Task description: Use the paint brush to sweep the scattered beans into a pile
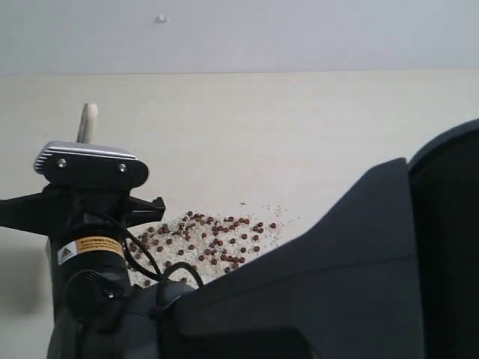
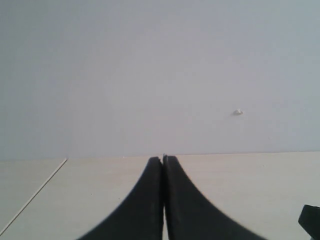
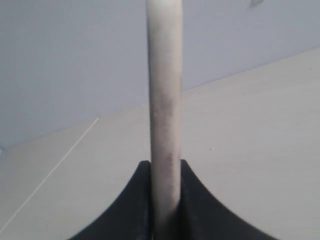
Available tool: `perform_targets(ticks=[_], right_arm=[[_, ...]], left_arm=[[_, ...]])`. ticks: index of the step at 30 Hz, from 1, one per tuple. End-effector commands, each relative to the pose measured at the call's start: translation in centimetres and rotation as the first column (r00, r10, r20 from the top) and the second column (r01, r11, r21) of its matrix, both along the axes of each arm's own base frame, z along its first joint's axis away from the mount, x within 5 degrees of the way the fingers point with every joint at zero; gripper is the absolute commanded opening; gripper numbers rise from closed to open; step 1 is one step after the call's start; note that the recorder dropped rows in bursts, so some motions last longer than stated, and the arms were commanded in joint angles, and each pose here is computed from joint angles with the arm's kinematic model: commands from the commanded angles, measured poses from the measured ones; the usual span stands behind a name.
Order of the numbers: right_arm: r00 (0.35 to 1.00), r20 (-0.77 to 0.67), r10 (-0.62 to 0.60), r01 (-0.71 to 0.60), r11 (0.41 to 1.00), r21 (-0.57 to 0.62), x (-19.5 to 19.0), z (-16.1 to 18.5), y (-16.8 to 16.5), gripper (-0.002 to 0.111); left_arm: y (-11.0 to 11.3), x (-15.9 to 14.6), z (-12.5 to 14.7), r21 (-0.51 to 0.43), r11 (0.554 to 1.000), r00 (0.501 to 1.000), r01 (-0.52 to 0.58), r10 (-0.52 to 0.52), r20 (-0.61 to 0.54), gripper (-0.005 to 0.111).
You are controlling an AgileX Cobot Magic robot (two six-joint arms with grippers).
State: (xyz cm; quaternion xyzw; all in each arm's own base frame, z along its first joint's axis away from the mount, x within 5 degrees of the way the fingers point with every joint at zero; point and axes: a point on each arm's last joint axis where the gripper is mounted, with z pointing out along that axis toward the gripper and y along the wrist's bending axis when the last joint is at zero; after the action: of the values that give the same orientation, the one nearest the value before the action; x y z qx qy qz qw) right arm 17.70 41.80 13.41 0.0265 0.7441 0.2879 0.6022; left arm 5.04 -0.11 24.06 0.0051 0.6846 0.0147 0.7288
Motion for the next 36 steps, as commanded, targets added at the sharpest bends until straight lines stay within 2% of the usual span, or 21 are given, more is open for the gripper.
perform_targets(ticks=[1,10,21,36], right_arm=[[0.998,0.023,-0.053,0.054,0.997,-0.055,0.5,-0.1,1.3,0.000],[0.995,-0.010,-0.097,0.094,0.983,-0.155,0.8,-1.3,1.3,0.000],[0.982,-0.059,-0.177,0.160,0.961,-0.227,1.4,-0.2,0.2,0.000],[0.953,-0.097,-0.286,0.216,0.870,-0.443,3.6,1.1,-2.2,0.000]], left_arm=[[0.0,0.0,-0.1,-0.006,1.000,1.000,0.007,-0.007,0.002,0.000],[0.0,0.0,-0.1,-0.006,1.000,1.000,0.007,-0.007,0.002,0.000],[0.0,0.0,-0.1,-0.006,1.000,1.000,0.007,-0.007,0.002,0.000],[0.0,0.0,-0.1,-0.006,1.000,1.000,0.007,-0.007,0.002,0.000]])
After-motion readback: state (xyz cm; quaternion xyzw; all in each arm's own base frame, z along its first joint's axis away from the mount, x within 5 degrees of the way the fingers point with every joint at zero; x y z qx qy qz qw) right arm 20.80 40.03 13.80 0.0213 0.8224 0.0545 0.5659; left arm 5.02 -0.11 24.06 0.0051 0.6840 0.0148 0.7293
